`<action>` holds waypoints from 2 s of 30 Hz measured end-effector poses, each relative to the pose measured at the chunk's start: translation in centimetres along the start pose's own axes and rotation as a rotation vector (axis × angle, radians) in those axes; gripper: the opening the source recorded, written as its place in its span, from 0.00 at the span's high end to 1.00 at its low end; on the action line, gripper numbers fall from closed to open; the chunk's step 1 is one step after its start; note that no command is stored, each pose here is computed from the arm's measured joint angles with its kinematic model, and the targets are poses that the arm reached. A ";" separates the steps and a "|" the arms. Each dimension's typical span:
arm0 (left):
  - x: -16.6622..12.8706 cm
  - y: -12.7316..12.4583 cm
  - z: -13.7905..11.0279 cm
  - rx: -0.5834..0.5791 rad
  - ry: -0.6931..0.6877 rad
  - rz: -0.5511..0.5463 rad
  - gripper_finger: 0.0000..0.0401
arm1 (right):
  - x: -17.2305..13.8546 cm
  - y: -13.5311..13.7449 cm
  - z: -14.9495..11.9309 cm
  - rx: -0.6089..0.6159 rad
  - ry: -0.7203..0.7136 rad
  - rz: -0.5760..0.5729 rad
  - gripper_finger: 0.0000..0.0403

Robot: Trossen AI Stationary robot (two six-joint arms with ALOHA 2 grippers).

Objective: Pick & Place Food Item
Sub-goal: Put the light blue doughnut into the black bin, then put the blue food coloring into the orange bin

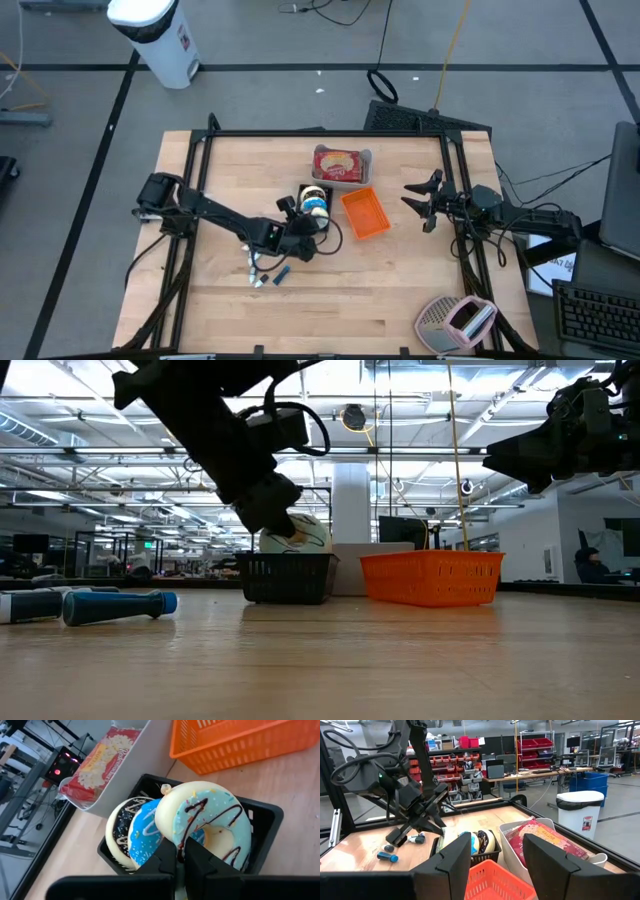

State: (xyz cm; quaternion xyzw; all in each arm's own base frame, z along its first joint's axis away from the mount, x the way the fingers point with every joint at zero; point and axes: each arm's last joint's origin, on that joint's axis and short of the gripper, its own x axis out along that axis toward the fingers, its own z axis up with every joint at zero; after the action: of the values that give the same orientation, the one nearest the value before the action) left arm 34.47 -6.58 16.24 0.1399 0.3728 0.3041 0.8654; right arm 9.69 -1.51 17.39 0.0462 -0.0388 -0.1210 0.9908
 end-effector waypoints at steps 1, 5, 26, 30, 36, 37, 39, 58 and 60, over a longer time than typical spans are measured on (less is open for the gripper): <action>0.0 0.0 0.0 -0.006 -0.001 0.001 0.97 | 0.0 0.0 0.0 0.000 0.000 0.000 0.59; 0.0 0.0 0.0 -0.007 -0.004 0.017 0.95 | 0.0 0.0 0.0 0.000 0.000 0.000 0.59; 1.2 0.9 0.1 -0.099 0.052 -0.065 0.80 | 0.0 0.0 0.0 0.000 0.000 0.000 0.59; 1.2 0.9 0.1 -0.109 0.054 -0.068 0.66 | 0.0 0.0 0.0 0.000 0.000 0.000 0.59; 0.9 1.2 -0.1 -0.078 0.083 -0.097 0.40 | 0.0 0.0 0.0 0.000 0.000 0.000 0.59; 0.7 1.2 0.1 -0.074 0.078 -0.098 0.37 | 0.0 0.0 0.0 0.000 0.000 0.000 0.59; 0.0 1.7 0.6 -0.073 0.073 -0.101 0.31 | 0.0 0.0 0.0 0.000 0.001 0.000 0.59; -11.4 7.7 -1.4 -0.584 0.498 -0.282 0.25 | 0.1 0.0 -0.2 -0.002 0.020 -0.002 0.59; -12.4 6.6 -2.3 -0.676 0.592 -0.309 0.25 | 0.1 0.0 -0.1 -0.002 0.017 -0.002 0.59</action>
State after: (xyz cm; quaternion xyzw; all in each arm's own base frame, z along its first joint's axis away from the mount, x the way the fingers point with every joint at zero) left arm 23.35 -9.27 24.76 -0.2992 0.5000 0.3028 0.7542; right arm 9.82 -1.53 17.26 0.0462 -0.0303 -0.1216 0.9910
